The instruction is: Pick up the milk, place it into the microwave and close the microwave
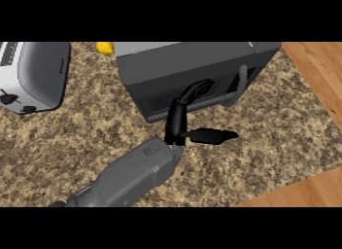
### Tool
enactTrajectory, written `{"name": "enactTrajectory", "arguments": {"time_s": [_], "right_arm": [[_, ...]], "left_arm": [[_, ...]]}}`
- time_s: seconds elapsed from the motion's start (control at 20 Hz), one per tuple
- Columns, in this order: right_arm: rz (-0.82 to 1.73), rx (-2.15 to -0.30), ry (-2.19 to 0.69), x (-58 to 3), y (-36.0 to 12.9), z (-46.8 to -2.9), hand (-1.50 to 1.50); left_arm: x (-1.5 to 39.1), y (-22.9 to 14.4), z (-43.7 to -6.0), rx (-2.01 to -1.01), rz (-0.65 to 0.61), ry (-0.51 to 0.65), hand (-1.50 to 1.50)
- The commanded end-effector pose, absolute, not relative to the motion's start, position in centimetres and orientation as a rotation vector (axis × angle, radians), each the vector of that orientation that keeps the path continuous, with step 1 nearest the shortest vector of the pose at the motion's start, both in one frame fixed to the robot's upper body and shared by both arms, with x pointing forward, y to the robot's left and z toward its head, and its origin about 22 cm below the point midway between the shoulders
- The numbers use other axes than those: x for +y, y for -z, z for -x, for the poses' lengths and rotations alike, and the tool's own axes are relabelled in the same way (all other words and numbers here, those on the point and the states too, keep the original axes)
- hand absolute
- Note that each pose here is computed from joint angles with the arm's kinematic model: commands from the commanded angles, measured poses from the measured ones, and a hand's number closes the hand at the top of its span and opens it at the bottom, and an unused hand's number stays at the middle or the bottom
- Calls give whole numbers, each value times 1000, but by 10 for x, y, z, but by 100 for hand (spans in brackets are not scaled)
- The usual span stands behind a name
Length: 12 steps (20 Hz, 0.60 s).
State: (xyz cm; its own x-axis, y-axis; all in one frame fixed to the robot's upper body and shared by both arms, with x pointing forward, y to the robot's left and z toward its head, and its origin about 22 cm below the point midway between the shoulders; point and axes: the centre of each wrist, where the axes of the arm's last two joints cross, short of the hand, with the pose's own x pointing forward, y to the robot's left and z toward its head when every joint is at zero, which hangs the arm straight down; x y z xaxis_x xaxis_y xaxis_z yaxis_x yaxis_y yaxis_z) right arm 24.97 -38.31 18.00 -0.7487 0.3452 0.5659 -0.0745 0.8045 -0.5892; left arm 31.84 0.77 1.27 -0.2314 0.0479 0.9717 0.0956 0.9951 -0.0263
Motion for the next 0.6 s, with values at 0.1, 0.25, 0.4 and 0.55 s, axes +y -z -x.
{"name": "enactTrajectory", "arguments": {"time_s": [0.1,0.25,0.4,0.55], "right_arm": [[-144,-2314,-498,-363,-132,-264,150],[-195,-2255,-499,-364,-127,-268,-150],[-218,-2229,-473,-372,-126,-270,-150],[-273,-2220,-444,-372,-124,-275,-150]], "left_arm": [[8,-28,-337,-1828,69,-11,-150],[8,-29,-339,-1834,64,-13,-150],[10,-27,-341,-1817,60,-29,-150],[9,-27,-341,-1838,64,-21,-150]]}}
